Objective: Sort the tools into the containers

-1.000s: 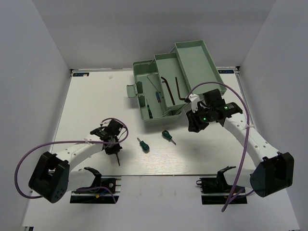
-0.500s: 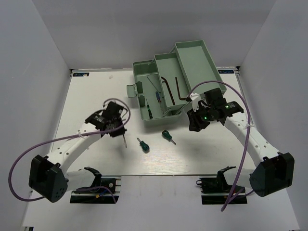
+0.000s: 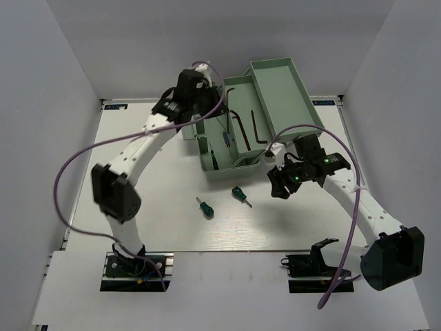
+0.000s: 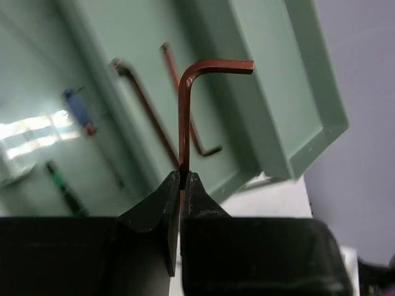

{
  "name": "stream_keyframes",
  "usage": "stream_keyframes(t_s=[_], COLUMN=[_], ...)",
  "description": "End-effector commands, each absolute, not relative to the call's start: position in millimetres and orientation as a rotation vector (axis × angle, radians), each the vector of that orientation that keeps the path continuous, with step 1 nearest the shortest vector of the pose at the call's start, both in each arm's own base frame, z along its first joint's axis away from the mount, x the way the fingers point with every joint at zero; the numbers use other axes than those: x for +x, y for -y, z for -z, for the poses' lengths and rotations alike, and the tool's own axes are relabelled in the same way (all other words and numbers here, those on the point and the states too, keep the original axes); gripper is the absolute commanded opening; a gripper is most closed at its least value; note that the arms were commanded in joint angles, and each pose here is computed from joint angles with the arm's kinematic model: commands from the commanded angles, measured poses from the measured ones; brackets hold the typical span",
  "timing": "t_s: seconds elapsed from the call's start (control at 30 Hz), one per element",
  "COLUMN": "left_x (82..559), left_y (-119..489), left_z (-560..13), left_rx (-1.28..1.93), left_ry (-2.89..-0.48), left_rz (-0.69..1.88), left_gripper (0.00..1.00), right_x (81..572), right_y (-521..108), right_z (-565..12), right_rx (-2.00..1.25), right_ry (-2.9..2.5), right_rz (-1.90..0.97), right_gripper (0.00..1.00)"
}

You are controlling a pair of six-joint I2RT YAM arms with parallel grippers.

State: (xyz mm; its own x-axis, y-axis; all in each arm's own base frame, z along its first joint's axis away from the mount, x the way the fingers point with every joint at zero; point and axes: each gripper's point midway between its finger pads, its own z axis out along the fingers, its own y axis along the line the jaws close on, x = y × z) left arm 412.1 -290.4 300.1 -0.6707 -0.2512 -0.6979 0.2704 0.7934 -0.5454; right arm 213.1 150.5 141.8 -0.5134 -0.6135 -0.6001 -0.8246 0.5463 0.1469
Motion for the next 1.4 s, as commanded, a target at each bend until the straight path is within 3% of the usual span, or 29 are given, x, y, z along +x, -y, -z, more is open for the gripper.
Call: stream_keyframes(t_s=[0.0,0.27,0.33,0.4,0.53,0.6,0.67,0.73,0.93,0.97,1.0,1.1,1.23,1.37], left_x=[433.9,472.6,477.1,481.6,482.7,478.4,475.0,457.4,370.4,352.8,329.6,287.2,253.3,235.1], left_y=[335.0,371.7,374.3,376.9,379.8,375.2,358.4,331.1,240.9,227.5,215.7,192.9,176.3,162.1], left_z=[-338.8,-281.6,-277.9,-280.9,-299.4,-314.7,-324.4,-359.8,-325.4,-285.3,-299.4,-262.4,-214.2,-204.9], left_rx=[0.169,0.13,0.129,0.131,0.145,0.153,0.142,0.136,0.045,0.013,-0.018,-0.107,-0.228,-0.332], left_ry=[-2.024,-2.107,-2.109,-2.099,-2.078,-2.06,-2.057,-2.011,-2.133,-2.221,-2.182,-2.241,-2.32,-2.306], left_rz=[0.998,1.088,1.088,1.09,1.108,1.095,1.03,0.959,0.676,0.627,0.661,0.665,0.652,0.658], left_gripper=[0.0,0.0,0.09,0.28,0.49,0.54,0.55,0.61,0.71,0.73,0.73,0.73,0.73,0.74], right_x=[208.4,209.2,213.7,212.6,219.2,225.6,231.6,235.4,233.9,232.6,237.3,235.0,232.7,237.9], right_y=[-152.3,-153.0,-157.2,-164.1,-181.8,-195.3,-201.3,-214.9,-244.3,-243.8,-249.1,-258.7,-265.9,-270.2], right_z=[-146.2,-141.8,-138.0,-125.8,-111.2,-105.2,-101.1,-91.6,-72.8,-67.2,-64.5,-52.4,-36.5,-24.1], right_rx=[-1.227,-1.206,-1.209,-1.245,-1.31,-1.332,-1.332,-1.34,-1.292,-1.281,-1.263,-1.276,-1.277,-1.262], right_ry=[-2.24,-2.23,-2.224,-2.238,-2.199,-2.173,-2.175,-2.171,-2.185,-2.205,-2.19,-2.196,-2.227,-2.209], right_rz=[-0.587,-0.57,-0.573,-0.585,-0.585,-0.574,-0.547,-0.552,-0.567,-0.552,-0.541,-0.519,-0.478,-0.37], right_gripper=[0.59,0.59,0.59,0.6,0.65,0.73,0.76,0.8,0.83,0.83,0.83,0.83,0.83,0.78])
